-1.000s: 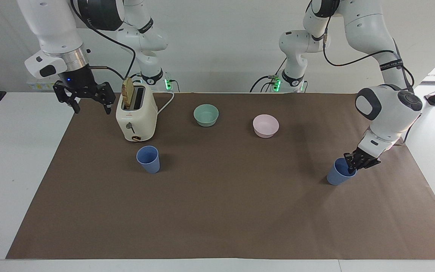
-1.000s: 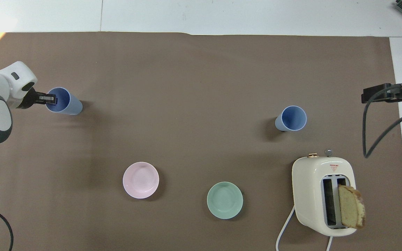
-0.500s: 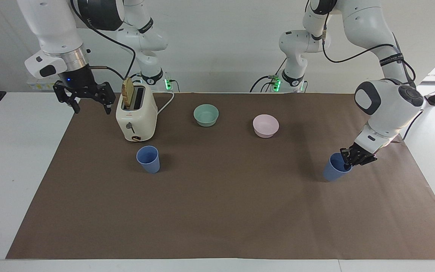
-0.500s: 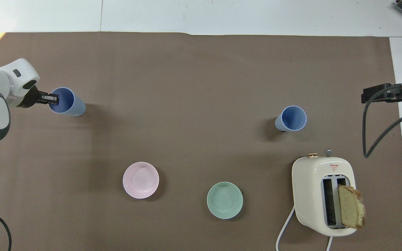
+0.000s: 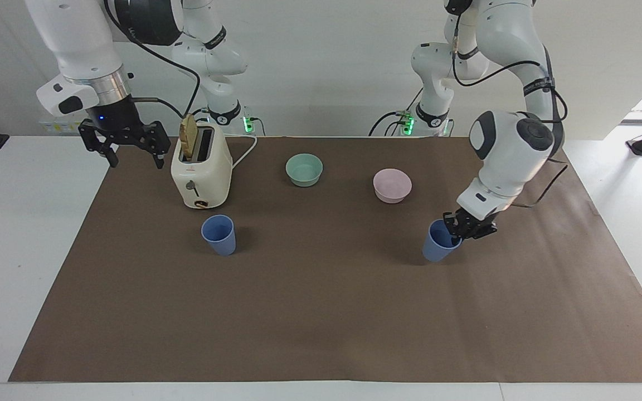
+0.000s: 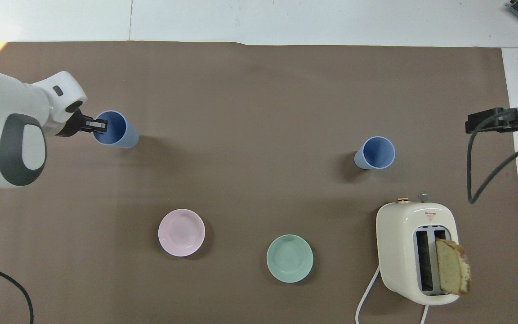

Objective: Stack blue cups with both arms
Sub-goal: 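Close the left gripper on the blue cup's rim, then carry the blue cup with the left gripper to the table center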

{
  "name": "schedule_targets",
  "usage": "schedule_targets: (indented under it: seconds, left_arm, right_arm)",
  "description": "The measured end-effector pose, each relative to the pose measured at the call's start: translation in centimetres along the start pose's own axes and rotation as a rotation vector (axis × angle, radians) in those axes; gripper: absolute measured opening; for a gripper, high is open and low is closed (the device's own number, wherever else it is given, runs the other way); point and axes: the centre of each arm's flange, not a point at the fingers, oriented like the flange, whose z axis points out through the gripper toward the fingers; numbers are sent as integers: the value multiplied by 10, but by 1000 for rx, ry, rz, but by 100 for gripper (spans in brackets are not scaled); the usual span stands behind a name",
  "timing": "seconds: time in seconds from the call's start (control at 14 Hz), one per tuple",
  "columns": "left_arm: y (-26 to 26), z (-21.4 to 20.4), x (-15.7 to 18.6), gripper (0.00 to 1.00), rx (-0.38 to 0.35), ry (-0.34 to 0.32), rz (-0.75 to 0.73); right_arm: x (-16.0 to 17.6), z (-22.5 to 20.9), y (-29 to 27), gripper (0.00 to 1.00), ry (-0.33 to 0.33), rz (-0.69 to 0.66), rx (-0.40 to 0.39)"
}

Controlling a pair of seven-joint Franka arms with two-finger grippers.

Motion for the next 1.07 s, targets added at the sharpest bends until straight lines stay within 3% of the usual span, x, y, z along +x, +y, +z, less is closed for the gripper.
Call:
schedule_targets:
  seconds: [0.57, 1.0, 1.07]
  left_arm:
    - [151, 31, -34, 5, -36, 32, -71]
    - [171, 47, -51, 5, -32, 7, -96]
    - [170, 49, -52, 9, -30, 3, -103]
  right_arm:
    - [0, 0, 0, 100, 0, 0, 0]
    - [0, 0, -6, 100, -2, -10, 4]
    - [0, 1, -8, 100, -3, -12, 4]
